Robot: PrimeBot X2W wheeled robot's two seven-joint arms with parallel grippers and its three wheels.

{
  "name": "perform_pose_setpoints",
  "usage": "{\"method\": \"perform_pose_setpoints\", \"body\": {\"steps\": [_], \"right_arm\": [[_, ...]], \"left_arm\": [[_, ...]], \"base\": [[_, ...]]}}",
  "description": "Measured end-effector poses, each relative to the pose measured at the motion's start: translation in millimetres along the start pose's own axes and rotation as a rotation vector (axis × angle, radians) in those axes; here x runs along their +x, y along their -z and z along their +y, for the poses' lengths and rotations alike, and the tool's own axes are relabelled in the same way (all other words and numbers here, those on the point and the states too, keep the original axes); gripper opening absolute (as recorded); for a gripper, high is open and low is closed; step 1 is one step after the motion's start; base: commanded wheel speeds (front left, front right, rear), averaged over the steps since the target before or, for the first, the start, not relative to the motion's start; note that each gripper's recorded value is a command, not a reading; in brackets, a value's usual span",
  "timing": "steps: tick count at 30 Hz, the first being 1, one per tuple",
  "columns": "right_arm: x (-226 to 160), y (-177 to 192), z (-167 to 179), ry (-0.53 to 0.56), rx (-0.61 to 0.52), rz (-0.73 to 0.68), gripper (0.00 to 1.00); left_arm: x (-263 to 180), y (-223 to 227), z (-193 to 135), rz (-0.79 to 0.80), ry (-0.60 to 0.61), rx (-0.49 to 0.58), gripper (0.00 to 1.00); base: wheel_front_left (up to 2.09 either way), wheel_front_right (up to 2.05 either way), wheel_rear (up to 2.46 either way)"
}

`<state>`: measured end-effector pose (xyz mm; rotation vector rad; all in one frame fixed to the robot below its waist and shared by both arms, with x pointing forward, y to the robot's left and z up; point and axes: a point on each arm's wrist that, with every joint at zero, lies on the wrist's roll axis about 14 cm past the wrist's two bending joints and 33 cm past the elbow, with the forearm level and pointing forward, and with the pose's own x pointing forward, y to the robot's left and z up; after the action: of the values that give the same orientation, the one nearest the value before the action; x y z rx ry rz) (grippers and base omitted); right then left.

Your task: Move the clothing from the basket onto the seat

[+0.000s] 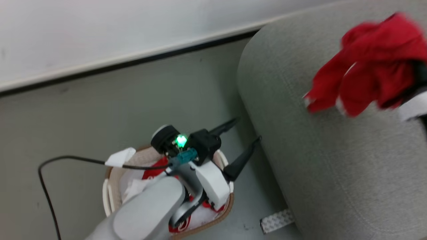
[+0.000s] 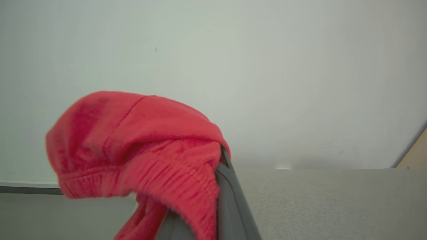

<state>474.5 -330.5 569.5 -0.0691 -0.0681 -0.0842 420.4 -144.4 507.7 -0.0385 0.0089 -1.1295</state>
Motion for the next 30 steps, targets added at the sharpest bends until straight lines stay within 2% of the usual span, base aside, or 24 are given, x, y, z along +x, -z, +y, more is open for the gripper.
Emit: {"method": "perform_pose_setpoints", "body": {"steps": [5,10,14,17,18,19,20,22,27,30], "right_arm": [[51.7,-23.1,-39.6,0.074,-0.116,-0.032,0.00],[94.7,-17.5,-77.8,0.176,-0.217,0.003,0.00],[108.8,27.8,-104.9,0.274,-0.240,0.097,0.00],[110.0,83.6,-100.8,0.303,-0.205,0.187,0.00],[107.5,103.1,-97.1,0.306,-0.196,0.224,0.13],[102.1,124.9,-92.1,0.302,-0.196,0.274,0.62],[94.4,144.5,-87.4,0.299,-0.194,0.316,1.00],[81.9,164.1,-79.3,0.301,-0.176,0.346,1.00],[55.3,173.4,-57.4,0.275,-0.156,0.359,1.00],[36.7,159.6,-54.4,0.274,-0.157,0.323,1.00]], "left_arm": [[8.3,17.1,31.1,-0.008,-0.012,-0.007,1.00],[12.2,44.0,62.0,-0.007,-0.033,-0.021,1.00],[10.0,70.1,76.0,0.000,-0.055,-0.070,1.00],[2.1,87.0,86.4,0.016,-0.088,-0.091,1.00],[-0.9,91.7,89.2,0.021,-0.099,-0.097,1.00],[-4.0,96.6,92.2,0.029,-0.110,-0.100,1.00],[-6.7,100.2,94.3,0.035,-0.118,-0.102,1.00],[-9.1,100.4,96.3,0.034,-0.127,-0.101,1.00],[-11.6,89.5,93.8,0.018,-0.142,-0.098,1.00],[-15.6,84.9,89.7,0.018,-0.150,-0.098,1.00]], "base": [[0.00,0.00,0.00],[0.00,0.00,0.00],[0.00,0.00,0.00],[0.00,0.00,0.00],[0.00,0.00,0.00],[0.00,0.00,0.00],[0.00,0.00,0.00],[0.00,0.00,0.00],[0.00,0.00,0.00],[0.00,0.00,0.00]]}}
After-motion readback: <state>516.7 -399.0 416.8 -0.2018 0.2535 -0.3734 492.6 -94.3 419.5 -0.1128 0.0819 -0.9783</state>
